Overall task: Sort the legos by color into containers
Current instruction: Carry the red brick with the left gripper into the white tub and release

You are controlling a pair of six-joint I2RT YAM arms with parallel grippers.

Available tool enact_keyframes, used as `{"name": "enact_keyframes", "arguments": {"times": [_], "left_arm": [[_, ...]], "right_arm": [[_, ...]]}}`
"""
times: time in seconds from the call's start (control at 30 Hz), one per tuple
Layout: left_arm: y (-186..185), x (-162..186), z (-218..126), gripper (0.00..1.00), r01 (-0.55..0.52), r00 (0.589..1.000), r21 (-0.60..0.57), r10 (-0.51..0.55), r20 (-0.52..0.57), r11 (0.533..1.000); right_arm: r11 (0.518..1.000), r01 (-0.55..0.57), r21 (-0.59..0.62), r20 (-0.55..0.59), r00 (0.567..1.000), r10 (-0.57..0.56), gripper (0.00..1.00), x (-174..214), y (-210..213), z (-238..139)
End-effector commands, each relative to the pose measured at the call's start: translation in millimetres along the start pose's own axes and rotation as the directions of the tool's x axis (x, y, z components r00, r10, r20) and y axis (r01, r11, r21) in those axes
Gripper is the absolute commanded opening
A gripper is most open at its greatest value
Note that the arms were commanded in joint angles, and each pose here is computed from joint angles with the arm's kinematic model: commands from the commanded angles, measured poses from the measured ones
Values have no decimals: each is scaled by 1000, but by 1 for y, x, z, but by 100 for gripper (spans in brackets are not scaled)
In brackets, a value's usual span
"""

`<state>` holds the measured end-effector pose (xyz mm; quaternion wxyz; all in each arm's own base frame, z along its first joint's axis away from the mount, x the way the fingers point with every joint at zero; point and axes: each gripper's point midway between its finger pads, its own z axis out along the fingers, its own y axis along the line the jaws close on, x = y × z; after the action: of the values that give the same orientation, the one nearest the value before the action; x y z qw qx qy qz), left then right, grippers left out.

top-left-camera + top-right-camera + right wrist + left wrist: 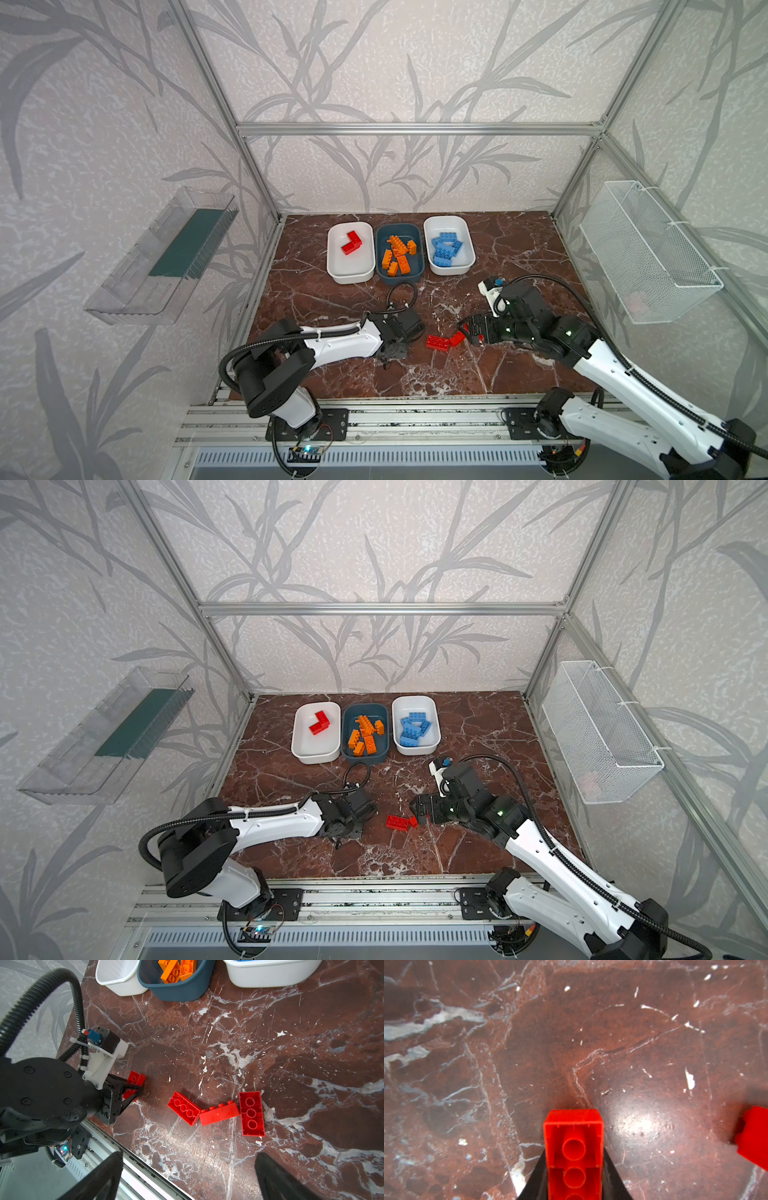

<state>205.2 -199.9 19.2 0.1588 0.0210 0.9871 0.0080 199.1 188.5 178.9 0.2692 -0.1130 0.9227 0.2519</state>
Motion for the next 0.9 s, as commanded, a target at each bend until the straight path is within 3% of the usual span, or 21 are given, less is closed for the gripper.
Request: {"name": "enact_keyframes", "arguments": {"times": [0.0,0.4,0.67,0.87], "left_arm": [[20,-20,-12,24,3,1000,-85,-1,23,996],[72,-173,-48,23,255,953,-42,-244,181,966],[116,-252,-20,23,403,906,-42,-392,161,914],[134,-288,16,24,434,899,-65,-426,103,899]], "right_arm": [[1000,16,0,13,1000,-16,99,-1,1,0],[997,60,-39,11,998,-60,99,-18,15,11],[994,101,-50,25,995,-99,99,-33,21,24],[994,76,-73,0,997,-77,99,-34,15,41]]}}
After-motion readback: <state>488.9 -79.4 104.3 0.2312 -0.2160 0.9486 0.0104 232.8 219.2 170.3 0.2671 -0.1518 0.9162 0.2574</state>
